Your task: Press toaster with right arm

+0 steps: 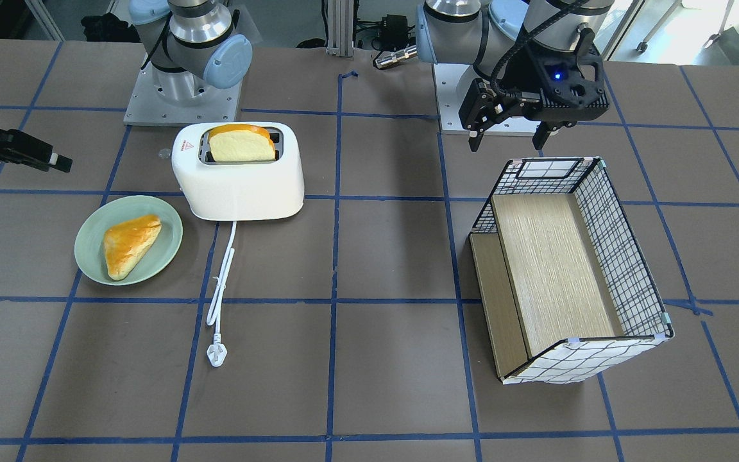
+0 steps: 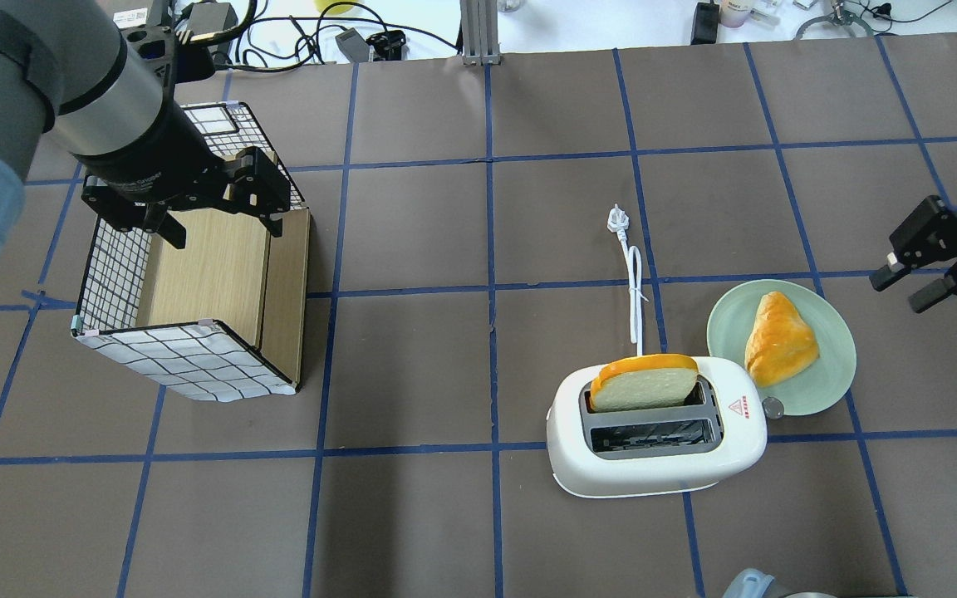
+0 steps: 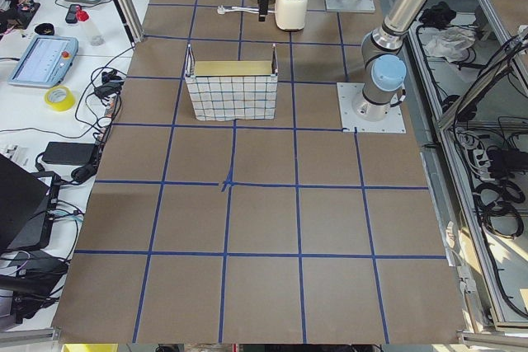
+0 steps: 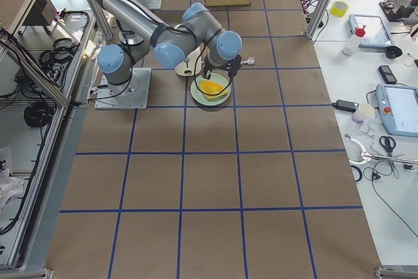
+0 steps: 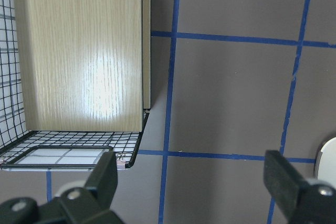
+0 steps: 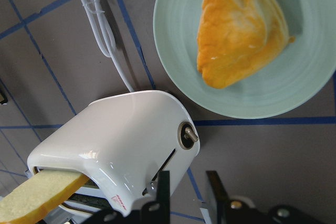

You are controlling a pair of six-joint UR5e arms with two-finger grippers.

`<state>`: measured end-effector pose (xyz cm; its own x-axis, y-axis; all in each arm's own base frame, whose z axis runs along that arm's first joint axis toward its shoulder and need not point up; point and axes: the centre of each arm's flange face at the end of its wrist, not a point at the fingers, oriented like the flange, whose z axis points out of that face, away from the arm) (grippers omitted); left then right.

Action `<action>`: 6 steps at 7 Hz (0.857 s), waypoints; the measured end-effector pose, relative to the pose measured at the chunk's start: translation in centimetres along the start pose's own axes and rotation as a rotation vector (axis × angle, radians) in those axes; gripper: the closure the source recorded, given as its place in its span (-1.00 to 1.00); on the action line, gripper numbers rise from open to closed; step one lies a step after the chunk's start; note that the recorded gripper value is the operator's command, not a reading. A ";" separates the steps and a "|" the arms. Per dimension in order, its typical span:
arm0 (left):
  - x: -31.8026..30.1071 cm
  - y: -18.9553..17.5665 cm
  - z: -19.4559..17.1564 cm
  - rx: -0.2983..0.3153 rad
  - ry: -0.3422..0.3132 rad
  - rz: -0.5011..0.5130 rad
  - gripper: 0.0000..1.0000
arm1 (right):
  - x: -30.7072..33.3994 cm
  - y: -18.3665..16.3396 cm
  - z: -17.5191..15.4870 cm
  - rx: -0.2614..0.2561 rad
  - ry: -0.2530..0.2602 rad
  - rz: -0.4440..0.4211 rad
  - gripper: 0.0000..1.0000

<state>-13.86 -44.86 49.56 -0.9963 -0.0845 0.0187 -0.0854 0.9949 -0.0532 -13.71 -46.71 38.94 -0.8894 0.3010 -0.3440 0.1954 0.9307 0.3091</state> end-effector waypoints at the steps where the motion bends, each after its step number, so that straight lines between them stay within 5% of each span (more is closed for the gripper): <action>1: 0.0 0.0 0.0 0.000 0.000 0.000 -1.00 | -2.1 0.0 -2.2 0.033 0.061 0.010 -1.00; 3: 0.0 0.0 0.0 0.000 0.001 0.000 -1.00 | -7.3 1.0 -4.8 0.103 0.139 0.033 -1.00; 6: 0.0 0.0 0.0 0.000 0.001 0.000 -1.00 | -15.5 1.9 -3.6 0.189 0.245 0.033 -1.00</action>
<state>-13.88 -44.86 49.57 -0.9962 -0.0844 0.0200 -0.0854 0.9949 -0.0532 -1.02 -50.35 48.11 -0.9501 0.2937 -0.1053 0.2786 0.9505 0.1378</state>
